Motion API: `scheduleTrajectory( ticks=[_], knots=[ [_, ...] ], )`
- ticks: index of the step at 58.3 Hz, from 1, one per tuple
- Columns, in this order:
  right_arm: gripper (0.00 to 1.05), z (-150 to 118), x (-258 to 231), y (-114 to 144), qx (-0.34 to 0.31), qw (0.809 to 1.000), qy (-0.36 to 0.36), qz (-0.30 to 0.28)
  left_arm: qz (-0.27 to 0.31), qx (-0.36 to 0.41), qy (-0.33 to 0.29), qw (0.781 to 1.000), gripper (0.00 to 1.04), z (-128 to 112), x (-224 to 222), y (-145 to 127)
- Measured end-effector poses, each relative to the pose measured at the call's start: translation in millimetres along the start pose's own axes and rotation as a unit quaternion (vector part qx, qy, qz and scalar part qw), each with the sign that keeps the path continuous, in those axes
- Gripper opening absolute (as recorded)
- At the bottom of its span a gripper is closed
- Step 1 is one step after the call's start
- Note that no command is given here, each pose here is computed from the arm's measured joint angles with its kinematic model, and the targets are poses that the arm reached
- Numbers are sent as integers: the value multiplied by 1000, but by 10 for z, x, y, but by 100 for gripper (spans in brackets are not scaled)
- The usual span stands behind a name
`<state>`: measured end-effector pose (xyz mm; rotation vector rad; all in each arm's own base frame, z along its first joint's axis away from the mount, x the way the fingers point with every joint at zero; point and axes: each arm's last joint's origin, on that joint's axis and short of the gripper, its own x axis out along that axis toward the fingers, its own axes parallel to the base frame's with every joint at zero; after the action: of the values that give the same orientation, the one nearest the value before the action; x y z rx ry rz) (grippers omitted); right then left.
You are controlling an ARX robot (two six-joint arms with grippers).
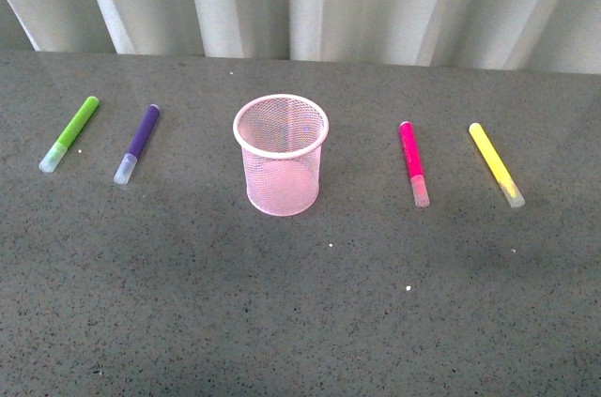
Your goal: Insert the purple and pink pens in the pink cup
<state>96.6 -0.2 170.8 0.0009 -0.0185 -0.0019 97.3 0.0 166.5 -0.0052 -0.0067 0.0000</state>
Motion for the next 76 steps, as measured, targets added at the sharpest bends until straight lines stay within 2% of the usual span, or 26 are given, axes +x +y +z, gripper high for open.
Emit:
scheduleTrajectory(
  ticks=[37,40,43,45,48,53,57,61,68,76],
  knots=[
    [98,0,0,0,0,1000,0,0,0,0,0,1000,98,0,0,0],
    [98,0,0,0,0,1000,0,0,8,-29,57,998,98,-8,2,3],
    [98,0,0,0,0,1000,0,0,23,-87,158,983,98,24,15,5],
    [98,0,0,0,0,1000,0,0,35,-103,178,978,98,41,49,7],
    [98,0,0,0,0,1000,0,0,34,-113,176,977,98,116,131,3],
    [98,0,0,0,0,1000,0,0,23,-106,136,985,98,361,333,-2],
    [98,0,0,0,0,1000,0,0,1,-93,106,990,98,609,656,1],
    [98,0,0,0,0,1000,0,0,-20,-73,107,991,98,775,1165,-1],
    [98,0,0,0,0,1000,0,0,-39,-38,179,982,98,701,1795,-51],
    [98,0,0,0,0,1000,0,0,-68,12,298,952,98,339,2637,-207]
  ],
)
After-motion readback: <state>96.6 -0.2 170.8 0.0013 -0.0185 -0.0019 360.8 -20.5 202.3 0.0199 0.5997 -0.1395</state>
